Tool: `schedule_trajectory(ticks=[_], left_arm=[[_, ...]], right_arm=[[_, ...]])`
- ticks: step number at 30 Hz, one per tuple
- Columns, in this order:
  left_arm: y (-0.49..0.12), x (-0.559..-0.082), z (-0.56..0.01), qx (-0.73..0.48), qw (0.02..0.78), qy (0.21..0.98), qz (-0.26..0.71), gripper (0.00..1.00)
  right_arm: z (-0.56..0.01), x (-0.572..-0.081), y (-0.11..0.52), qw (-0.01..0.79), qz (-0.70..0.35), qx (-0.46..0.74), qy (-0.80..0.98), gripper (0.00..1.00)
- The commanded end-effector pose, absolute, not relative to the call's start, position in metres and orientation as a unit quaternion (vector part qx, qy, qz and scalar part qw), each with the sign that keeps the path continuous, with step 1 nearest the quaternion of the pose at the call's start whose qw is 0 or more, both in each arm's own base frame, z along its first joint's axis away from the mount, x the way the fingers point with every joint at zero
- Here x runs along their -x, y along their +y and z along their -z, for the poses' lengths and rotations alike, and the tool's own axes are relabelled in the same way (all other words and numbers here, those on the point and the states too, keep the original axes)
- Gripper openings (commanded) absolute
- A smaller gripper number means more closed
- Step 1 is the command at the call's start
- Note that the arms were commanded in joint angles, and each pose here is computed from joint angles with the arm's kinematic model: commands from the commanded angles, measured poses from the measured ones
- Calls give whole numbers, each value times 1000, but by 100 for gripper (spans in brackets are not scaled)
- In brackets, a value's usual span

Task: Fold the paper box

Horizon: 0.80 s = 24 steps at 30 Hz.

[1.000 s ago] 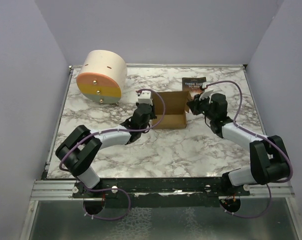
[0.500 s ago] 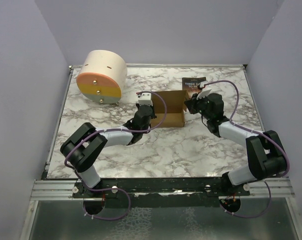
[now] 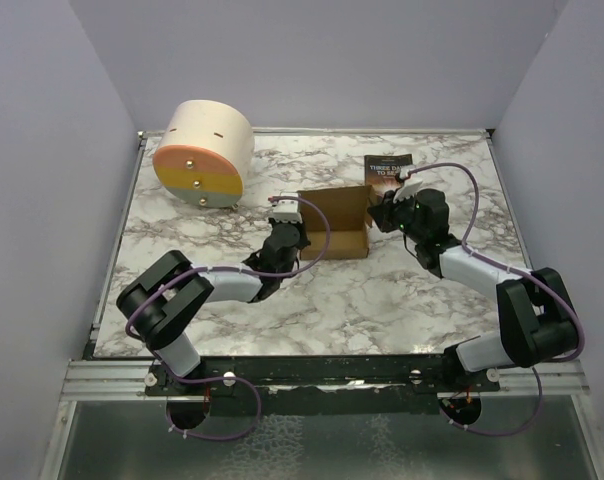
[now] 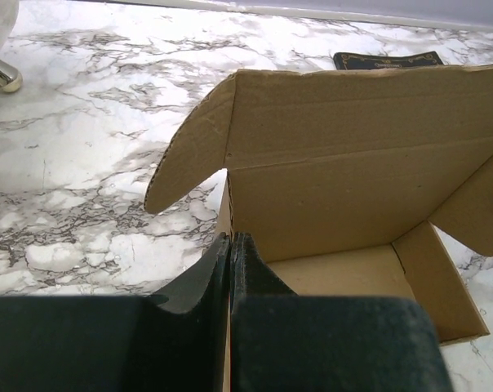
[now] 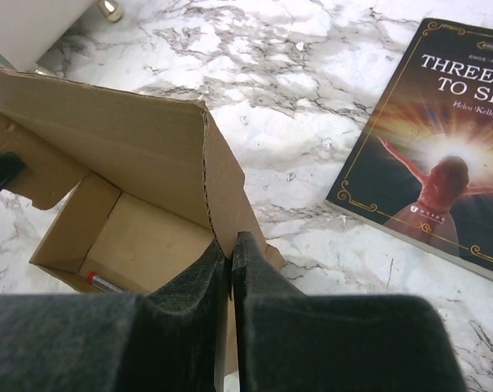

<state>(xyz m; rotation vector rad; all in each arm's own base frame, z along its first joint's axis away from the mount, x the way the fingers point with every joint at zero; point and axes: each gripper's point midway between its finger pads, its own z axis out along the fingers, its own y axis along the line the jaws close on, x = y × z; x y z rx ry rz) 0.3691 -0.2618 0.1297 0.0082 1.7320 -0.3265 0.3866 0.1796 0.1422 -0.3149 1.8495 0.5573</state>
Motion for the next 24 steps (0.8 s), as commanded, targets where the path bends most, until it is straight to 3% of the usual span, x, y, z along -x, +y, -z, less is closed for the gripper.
schedule_trajectory(ticks=[1, 24], left_arm=[[-279, -358, -147, -12, 647, 739, 189, 0], [-273, -338, -135, -25, 641, 744, 187, 0]], right_arm=[[-142, -366, 201, 531, -282, 160, 782, 6], [-134, -344, 207, 507, -271, 187, 797, 8]])
